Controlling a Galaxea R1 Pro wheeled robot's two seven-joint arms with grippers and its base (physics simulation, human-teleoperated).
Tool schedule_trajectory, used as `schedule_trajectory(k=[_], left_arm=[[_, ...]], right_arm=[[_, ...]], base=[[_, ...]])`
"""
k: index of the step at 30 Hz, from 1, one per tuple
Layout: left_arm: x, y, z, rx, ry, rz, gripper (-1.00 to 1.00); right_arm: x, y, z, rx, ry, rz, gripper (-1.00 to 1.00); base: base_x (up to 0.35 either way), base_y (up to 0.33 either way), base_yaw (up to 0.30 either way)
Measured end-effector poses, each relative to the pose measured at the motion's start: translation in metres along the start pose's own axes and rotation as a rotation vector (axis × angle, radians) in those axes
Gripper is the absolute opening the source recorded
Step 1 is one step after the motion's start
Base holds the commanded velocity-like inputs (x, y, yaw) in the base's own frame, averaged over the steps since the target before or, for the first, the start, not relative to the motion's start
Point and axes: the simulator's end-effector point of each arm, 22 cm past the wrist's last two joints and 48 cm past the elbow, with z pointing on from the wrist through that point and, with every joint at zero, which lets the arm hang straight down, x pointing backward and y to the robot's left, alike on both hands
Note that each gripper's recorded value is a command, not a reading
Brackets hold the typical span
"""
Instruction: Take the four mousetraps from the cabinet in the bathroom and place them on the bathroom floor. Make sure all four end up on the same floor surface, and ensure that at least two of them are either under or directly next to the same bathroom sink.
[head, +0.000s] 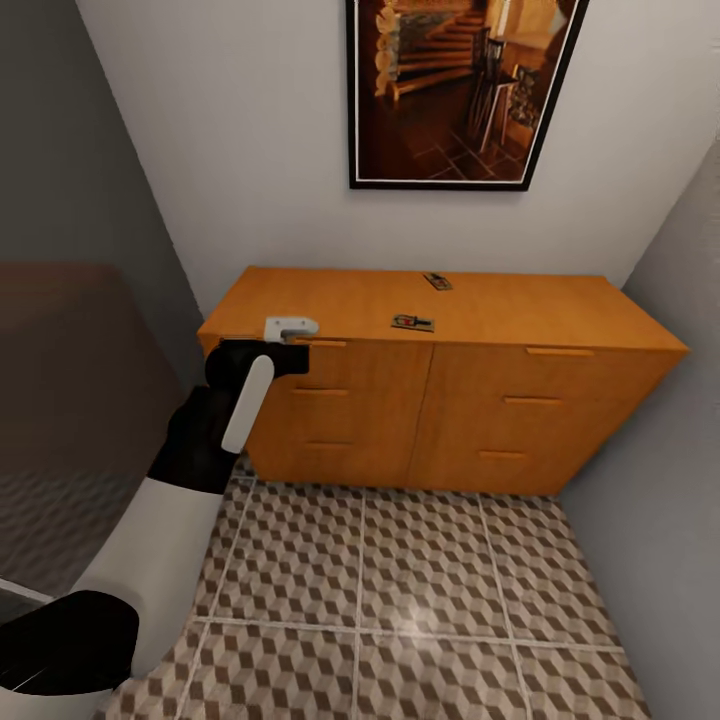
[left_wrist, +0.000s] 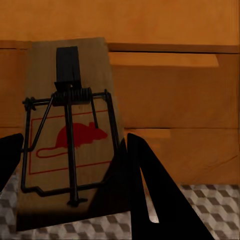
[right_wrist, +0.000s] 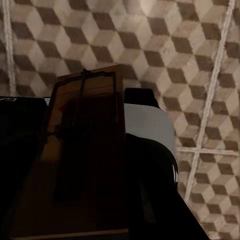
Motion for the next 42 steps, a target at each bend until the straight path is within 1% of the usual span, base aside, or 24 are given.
schedule_trajectory(k=[11, 15, 17, 18, 20, 24, 26, 28, 31, 33, 34, 35, 36, 37, 39, 40, 42], left_arm=[[0.015, 0.002, 0.009, -0.006, 0.039, 0.002, -1.0], [0.03, 0.003, 0.018, -0.012, 0.079, 0.005, -1.0], [0.041, 0.004, 0.023, -0.016, 0.108, 0.007, -1.0], [0.058, 0.006, 0.03, -0.021, 0.147, 0.008, -1.0], [0.078, 0.008, 0.038, -0.029, 0.184, 0.007, -1.0], [0.11, 0.008, 0.054, -0.039, 0.221, 0.0, -1.0], [0.134, 0.001, 0.063, -0.033, 0.24, 0.015, -1.0], [0.172, -0.006, 0.076, -0.021, 0.266, 0.031, -1.0], [0.214, -0.003, 0.086, -0.03, 0.292, 0.032, -1.0], [0.25, 0.001, 0.092, -0.041, 0.313, 0.034, -1.0], [0.269, -0.001, 0.094, -0.037, 0.323, 0.035, -1.0], [0.279, -0.002, 0.094, -0.034, 0.328, 0.037, -1.0], [0.297, -0.005, 0.095, -0.022, 0.335, 0.037, -1.0], [0.322, -0.008, 0.095, -0.005, 0.337, 0.038, -1.0], [0.356, -0.006, 0.092, -0.001, 0.335, 0.043, -1.0], [0.365, -0.004, 0.091, -0.002, 0.336, 0.045, -1.0], [0.403, 0.005, 0.082, -0.016, 0.364, 0.047, -1.0]], right_arm=[[0.0, 0.0, 0.0, 0.0, 0.0, 0.0, -1.0], [0.0, 0.0, 0.0, 0.001, 0.0, 0.0, -1.0], [0.0, -0.001, 0.0, 0.002, 0.0, 0.0, -1.0], [0.0, -0.001, 0.0, 0.002, -0.001, 0.0, -1.0], [0.0, -0.001, 0.0, 0.002, -0.002, 0.0, -1.0], [-0.001, -0.002, 0.0, 0.003, -0.003, 0.0, -1.0], [-0.001, -0.003, 0.0, 0.004, -0.004, 0.0, -1.0], [-0.002, -0.003, 0.0, 0.005, -0.006, -0.002, -1.0], [-0.003, -0.004, 0.0, 0.006, -0.012, -0.002, -1.0], [-0.009, -0.005, 0.0, 0.006, -0.036, -0.002, -1.0], [-0.016, -0.005, 0.0, 0.007, -0.062, -0.002, -1.0], [-0.02, -0.006, 0.0, 0.008, -0.079, -0.002, -1.0], [-0.03, -0.008, -0.001, 0.011, -0.116, -0.002, -1.0], [-0.044, -0.012, -0.002, 0.015, -0.175, -0.002, -1.0], [-0.064, -0.015, -0.005, 0.019, -0.248, -0.003, -1.0], [-0.068, -0.016, -0.006, 0.019, -0.264, -0.002, -1.0], [-0.09, -0.016, -0.008, 0.021, -0.325, -0.001, -1.0]], base=[[-0.333, 0.0, 0.0], [-0.319, 0.0, 0.0], [-0.221, 0.0, 0.0], [-0.101, 0.0, 0.0], [-0.053, 0.0, 0.0], [-0.018, 0.0, 0.0], [-0.004, 0.0, 0.0], [-0.001, 0.0, 0.0], [0.0, 0.0, 0.0], [0.0, 0.0, 0.0], [0.0, 0.0, 0.0], [0.0, 0.0, 0.0], [0.0, 0.0, 0.0], [0.0, 0.0, 0.0], [0.0, 0.0, 0.0], [0.0, 0.0, 0.0], [0.0, 0.0, 0.0]])
